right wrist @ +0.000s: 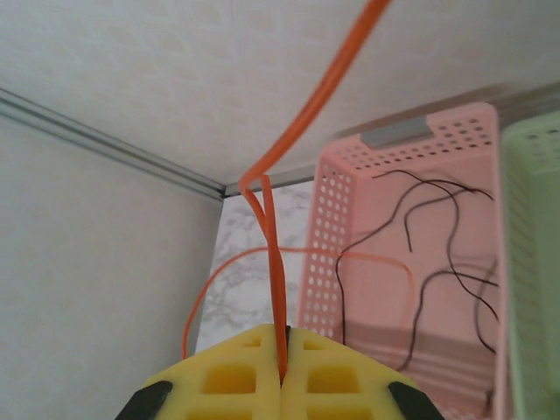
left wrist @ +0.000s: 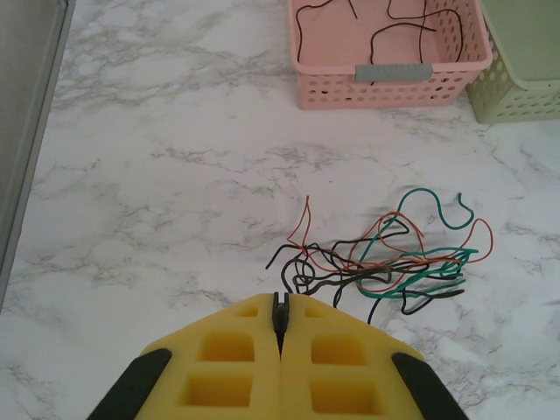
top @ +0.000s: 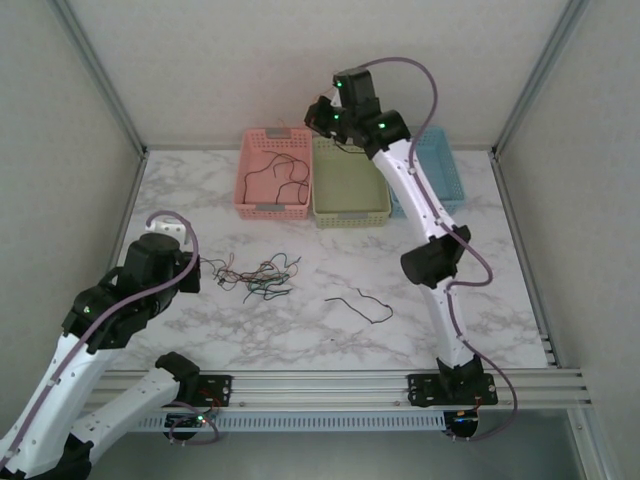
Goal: Untangle the cables
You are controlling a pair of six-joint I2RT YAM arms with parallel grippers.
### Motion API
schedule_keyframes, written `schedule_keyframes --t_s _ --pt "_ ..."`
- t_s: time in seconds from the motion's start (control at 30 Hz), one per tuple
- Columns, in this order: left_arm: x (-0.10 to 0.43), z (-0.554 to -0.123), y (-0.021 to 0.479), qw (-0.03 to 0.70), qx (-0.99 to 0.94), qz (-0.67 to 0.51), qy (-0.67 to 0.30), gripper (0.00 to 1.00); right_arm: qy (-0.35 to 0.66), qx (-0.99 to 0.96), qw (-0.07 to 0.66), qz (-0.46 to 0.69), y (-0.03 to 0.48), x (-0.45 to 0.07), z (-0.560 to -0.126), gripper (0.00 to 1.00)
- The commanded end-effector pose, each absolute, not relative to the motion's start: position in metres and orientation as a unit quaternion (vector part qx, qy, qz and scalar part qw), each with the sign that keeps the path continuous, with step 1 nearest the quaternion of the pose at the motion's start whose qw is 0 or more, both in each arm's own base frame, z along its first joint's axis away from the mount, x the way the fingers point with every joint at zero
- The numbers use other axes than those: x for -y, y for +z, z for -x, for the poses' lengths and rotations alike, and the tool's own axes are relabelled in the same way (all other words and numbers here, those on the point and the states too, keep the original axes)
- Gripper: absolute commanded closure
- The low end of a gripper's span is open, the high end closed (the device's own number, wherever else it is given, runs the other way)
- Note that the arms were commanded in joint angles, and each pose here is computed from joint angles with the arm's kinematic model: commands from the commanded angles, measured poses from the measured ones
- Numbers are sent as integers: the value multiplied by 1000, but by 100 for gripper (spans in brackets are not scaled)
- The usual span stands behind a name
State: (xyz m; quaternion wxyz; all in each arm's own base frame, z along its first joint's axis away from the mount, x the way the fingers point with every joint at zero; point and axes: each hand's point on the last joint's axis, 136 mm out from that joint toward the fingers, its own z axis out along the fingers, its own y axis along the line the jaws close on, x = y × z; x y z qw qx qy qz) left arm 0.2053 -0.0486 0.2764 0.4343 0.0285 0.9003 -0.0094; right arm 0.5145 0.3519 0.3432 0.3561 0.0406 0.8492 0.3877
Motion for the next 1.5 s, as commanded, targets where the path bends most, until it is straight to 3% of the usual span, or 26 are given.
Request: schedule_keyframes --t_s 0.0,0.27,0.5,0.7,1.0,1.4,1.47 --pt "52 -206 271 432 -901 -30 -21 100 425 -831 356 -41 339 -373 -527 100" --pt "57 -209 264 423 -905 -36 -22 100 424 -844 328 -15 259 -419 -544 100" --pt "56 -208 262 422 -906 -33 -24 100 411 -836 365 3 284 -417 -539 100" --pt "58 -210 262 422 -905 -30 -28 100 343 -839 422 9 323 -377 -536 100" --pt "59 -211 262 424 -905 -31 -29 100 252 -855 453 -23 336 -297 -539 100" --pt "64 -212 259 420 -906 -34 -40 100 158 -911 371 -84 236 -247 -551 100" --pt "64 -211 260 416 -908 -37 -38 100 141 -917 359 -101 222 -237 -552 91"
